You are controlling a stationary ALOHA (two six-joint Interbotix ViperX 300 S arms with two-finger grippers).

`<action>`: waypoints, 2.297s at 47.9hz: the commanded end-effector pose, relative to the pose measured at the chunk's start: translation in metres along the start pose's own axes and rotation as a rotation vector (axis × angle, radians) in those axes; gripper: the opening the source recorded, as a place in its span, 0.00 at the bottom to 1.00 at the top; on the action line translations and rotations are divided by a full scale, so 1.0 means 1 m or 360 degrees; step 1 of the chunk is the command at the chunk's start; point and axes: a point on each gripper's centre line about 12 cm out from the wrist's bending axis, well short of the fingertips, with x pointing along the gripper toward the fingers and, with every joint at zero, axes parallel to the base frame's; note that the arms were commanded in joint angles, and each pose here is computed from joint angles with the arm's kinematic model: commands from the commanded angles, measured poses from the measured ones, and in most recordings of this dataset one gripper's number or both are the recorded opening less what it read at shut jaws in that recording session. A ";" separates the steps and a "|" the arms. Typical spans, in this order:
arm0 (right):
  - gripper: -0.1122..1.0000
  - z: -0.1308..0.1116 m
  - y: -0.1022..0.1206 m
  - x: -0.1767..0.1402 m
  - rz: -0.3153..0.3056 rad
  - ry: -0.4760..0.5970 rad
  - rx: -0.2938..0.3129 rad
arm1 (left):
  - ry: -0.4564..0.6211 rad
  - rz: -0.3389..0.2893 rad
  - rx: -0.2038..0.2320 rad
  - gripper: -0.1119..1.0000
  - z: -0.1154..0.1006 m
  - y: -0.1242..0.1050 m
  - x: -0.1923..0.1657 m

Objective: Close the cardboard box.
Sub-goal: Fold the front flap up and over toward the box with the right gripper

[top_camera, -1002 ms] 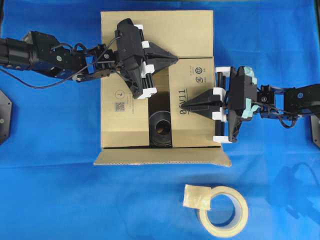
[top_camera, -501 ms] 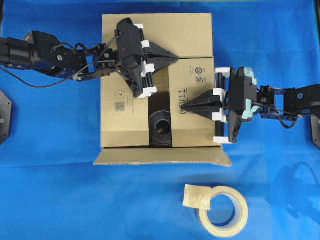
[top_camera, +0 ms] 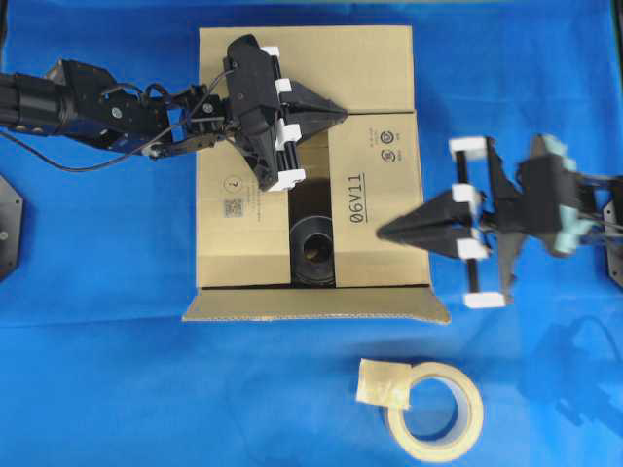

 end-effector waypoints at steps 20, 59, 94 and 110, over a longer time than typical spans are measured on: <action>0.10 -0.002 0.089 -0.030 0.0507 -0.0064 -0.0149 | -0.0031 0.0013 -0.0008 0.10 0.007 0.003 -0.001; 0.10 -0.032 0.040 -0.017 0.0235 0.0031 -0.0090 | -0.0021 0.0010 -0.0021 0.10 0.006 0.003 -0.002; 0.10 -0.070 -0.029 0.010 -0.0201 0.0393 0.0134 | -0.0024 0.0009 -0.0032 0.10 0.006 0.003 -0.002; 0.10 -0.074 -0.031 0.013 -0.0222 0.0415 0.0161 | -0.0038 0.0008 -0.0036 0.10 0.011 0.003 -0.005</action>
